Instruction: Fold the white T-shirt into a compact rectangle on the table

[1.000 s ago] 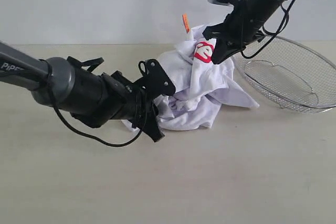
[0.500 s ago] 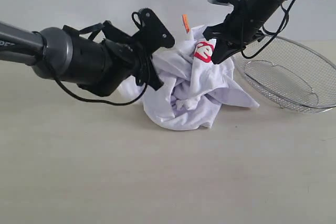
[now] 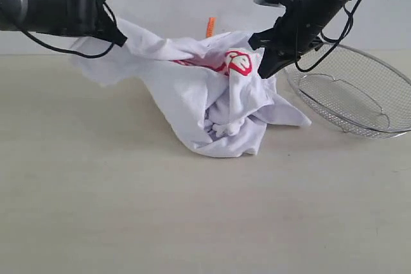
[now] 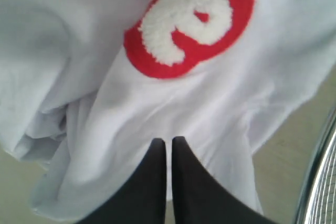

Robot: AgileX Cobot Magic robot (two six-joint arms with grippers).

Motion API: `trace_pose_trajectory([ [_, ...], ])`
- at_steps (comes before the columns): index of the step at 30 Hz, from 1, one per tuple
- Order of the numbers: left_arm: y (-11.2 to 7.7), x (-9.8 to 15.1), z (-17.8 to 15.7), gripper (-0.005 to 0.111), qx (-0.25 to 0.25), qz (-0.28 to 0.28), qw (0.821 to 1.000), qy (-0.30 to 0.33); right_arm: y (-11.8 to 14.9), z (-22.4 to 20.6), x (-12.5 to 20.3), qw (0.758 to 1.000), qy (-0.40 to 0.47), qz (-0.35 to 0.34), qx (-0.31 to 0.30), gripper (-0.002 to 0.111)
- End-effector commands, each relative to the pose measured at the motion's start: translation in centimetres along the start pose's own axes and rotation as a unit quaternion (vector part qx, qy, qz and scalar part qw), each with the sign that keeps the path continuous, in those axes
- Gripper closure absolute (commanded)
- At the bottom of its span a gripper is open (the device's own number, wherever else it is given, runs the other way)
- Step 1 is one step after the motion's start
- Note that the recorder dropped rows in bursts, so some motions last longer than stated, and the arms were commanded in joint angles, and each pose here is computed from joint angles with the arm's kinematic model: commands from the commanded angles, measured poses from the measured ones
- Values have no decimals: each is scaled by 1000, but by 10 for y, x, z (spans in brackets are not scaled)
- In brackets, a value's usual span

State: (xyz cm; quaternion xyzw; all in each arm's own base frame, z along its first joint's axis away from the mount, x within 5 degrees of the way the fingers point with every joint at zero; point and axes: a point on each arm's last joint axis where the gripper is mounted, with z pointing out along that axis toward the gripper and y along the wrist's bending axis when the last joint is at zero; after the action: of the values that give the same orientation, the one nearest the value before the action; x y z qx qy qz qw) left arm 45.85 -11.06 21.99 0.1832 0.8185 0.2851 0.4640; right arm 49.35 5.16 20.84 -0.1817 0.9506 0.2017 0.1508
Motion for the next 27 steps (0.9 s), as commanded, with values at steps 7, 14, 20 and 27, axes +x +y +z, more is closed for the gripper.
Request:
trace_pose_trajectory([
  [7, 19, 9, 5, 102, -18, -49, 998, 40, 36, 12, -7, 998, -10, -34, -57, 108],
  [14, 25, 13, 4, 102, -52, -58, 995, 63, 74, 44, -6, 995, 14, -72, -66, 108],
  [20, 28, 16, 3, 75, -74, -91, 990, 73, 91, 67, 0, 992, 48, -83, -83, 108],
  [27, 24, 12, 5, 47, -48, -149, 986, 53, 96, 68, 1, 991, 51, -85, -92, 108],
])
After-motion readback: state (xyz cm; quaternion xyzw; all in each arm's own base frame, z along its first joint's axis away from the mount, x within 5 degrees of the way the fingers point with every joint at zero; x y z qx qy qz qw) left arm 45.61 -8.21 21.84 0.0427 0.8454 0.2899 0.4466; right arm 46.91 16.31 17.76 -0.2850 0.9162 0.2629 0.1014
